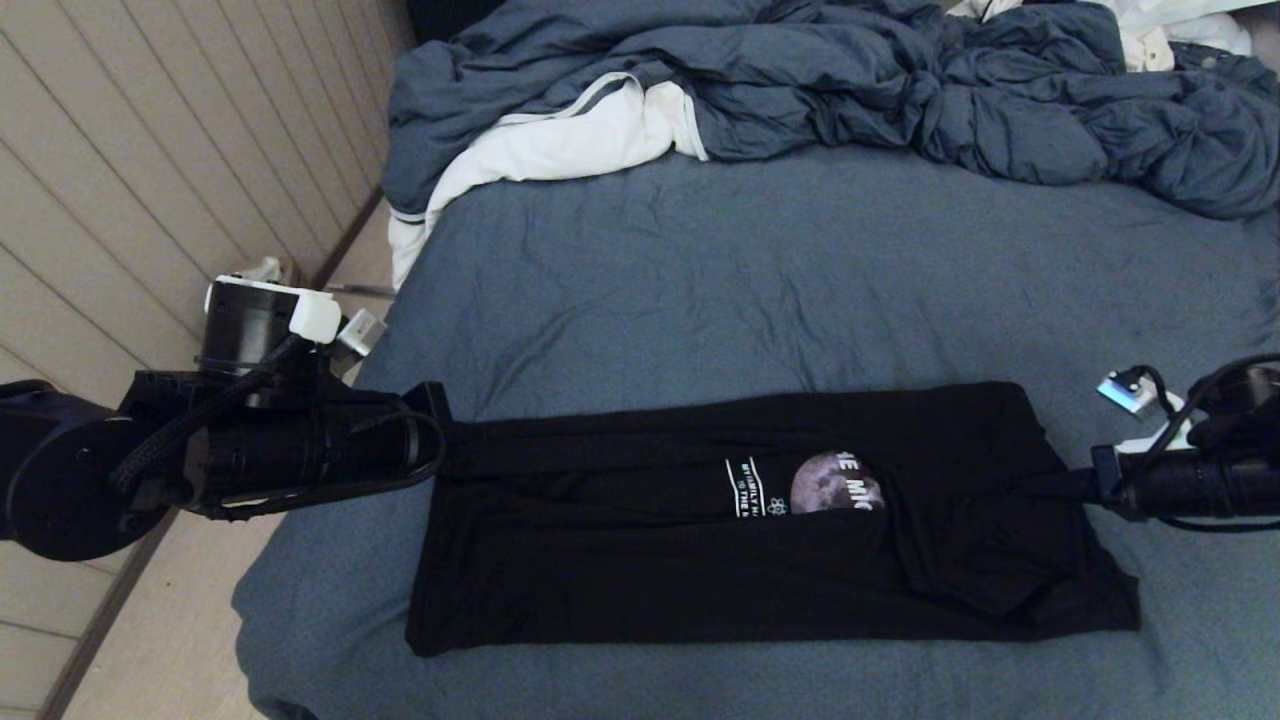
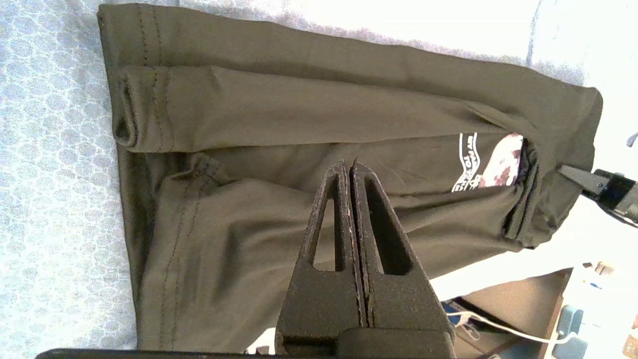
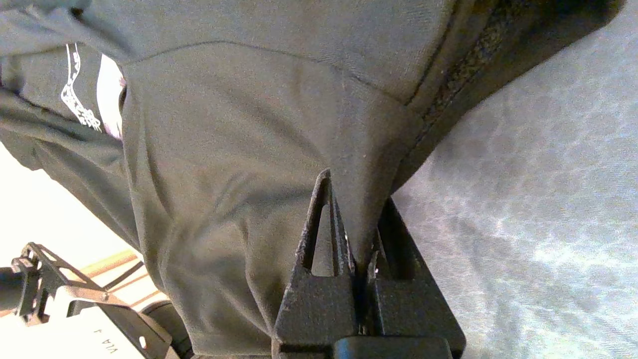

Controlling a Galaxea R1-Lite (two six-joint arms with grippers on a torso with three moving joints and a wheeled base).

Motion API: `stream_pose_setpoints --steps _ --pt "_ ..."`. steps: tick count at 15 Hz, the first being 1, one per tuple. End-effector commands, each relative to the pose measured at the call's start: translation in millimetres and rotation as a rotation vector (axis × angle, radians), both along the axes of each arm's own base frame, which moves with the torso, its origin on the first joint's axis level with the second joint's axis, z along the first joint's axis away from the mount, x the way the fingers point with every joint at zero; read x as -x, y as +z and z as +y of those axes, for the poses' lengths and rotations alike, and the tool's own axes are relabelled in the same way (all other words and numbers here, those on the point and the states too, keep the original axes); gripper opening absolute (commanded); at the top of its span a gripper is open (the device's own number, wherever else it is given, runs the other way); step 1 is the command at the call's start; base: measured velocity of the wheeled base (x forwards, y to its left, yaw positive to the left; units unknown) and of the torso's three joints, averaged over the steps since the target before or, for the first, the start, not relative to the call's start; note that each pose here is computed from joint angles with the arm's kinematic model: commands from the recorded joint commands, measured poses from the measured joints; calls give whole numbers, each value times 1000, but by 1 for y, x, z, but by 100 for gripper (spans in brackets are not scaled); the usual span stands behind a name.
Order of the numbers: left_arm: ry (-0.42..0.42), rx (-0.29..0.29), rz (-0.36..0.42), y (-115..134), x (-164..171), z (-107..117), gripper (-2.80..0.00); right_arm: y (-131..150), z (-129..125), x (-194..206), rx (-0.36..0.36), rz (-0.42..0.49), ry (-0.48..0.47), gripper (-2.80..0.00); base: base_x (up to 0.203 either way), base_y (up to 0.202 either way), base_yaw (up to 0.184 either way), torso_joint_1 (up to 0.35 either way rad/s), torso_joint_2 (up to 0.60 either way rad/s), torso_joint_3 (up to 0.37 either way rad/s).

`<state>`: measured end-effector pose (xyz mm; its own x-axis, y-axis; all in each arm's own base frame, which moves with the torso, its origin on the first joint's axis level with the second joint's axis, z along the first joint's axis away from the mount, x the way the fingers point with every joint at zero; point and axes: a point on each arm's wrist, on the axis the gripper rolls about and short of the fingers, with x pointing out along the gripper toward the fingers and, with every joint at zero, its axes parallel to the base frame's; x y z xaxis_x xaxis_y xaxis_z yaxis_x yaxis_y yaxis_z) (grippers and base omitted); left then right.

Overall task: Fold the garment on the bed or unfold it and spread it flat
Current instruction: Fold the black T-shirt

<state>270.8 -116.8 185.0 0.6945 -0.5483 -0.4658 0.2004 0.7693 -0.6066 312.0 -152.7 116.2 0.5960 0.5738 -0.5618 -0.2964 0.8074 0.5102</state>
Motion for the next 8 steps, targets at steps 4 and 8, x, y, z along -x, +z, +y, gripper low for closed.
stream_pose_setpoints --steps 4,8 --pt "0 1 11 -3 -1 0 -280 13 -21 -1 33 -52 -46 -280 0 0 0 0 0 0" --pt "4 7 10 -1 -1 0 -280 16 -54 6 48 -65 -132 -280 0 0 0 0 0 0"
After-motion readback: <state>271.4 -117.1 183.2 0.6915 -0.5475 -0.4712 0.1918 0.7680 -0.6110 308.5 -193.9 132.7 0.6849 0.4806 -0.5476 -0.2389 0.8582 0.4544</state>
